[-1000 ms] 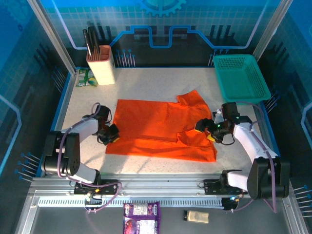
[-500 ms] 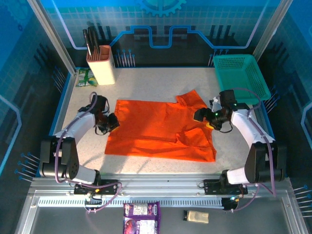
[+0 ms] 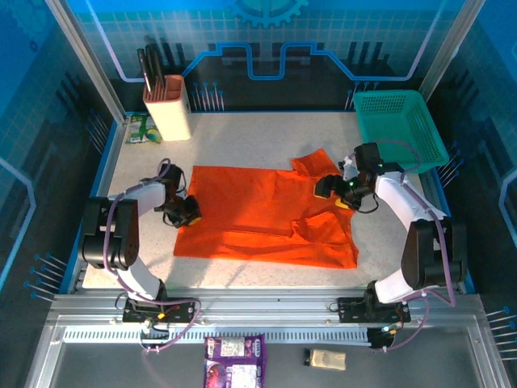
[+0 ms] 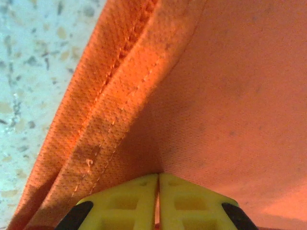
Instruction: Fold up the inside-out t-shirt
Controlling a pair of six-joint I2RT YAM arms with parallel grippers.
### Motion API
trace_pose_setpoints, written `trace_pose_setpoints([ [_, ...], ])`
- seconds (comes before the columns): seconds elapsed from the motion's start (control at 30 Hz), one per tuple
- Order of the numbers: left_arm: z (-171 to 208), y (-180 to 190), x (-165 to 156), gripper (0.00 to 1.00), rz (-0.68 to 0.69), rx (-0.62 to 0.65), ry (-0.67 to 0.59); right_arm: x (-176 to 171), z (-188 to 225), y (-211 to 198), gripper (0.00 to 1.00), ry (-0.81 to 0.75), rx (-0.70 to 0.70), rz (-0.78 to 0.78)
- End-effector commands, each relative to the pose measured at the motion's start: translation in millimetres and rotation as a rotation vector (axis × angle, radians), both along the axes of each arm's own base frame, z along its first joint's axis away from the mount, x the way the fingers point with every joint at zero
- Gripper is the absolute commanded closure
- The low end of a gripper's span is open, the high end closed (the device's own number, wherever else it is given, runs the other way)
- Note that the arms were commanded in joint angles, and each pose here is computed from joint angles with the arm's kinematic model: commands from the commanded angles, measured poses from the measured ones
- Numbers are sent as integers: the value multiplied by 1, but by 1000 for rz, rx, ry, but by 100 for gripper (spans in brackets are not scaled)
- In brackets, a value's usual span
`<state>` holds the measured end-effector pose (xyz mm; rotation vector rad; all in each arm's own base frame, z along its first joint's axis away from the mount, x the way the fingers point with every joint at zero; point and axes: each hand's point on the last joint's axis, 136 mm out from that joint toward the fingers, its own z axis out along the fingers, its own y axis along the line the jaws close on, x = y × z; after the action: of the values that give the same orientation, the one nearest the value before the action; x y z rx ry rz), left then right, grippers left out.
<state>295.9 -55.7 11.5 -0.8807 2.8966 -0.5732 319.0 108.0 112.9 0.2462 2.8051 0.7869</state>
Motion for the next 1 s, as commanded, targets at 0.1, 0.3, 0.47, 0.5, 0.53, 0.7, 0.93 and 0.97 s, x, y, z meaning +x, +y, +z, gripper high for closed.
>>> trace_pose_setpoints([
  [0.1,2,13,-12,89,28,21,-4,31,12,5,18,-85,-35,87],
  [0.3,45,19,33,85,-8,56,-121,80,10,2,26,-140,-119,196],
  [0.47,70,40,80,74,-79,197,-188,123,3,1,36,-152,-177,267],
  [0.5,70,46,88,74,-95,234,-188,130,2,2,37,-154,-179,275],
  [0.53,68,52,97,74,-112,270,-177,137,0,2,38,-153,-181,281],
  [0.7,50,62,127,70,-208,319,-110,164,-4,3,41,-153,-197,307],
  [0.93,32,59,164,65,-296,310,-129,191,-16,4,44,-162,-209,339],
  [0.97,29,61,168,65,-303,318,-124,194,-18,3,44,-159,-210,341],
])
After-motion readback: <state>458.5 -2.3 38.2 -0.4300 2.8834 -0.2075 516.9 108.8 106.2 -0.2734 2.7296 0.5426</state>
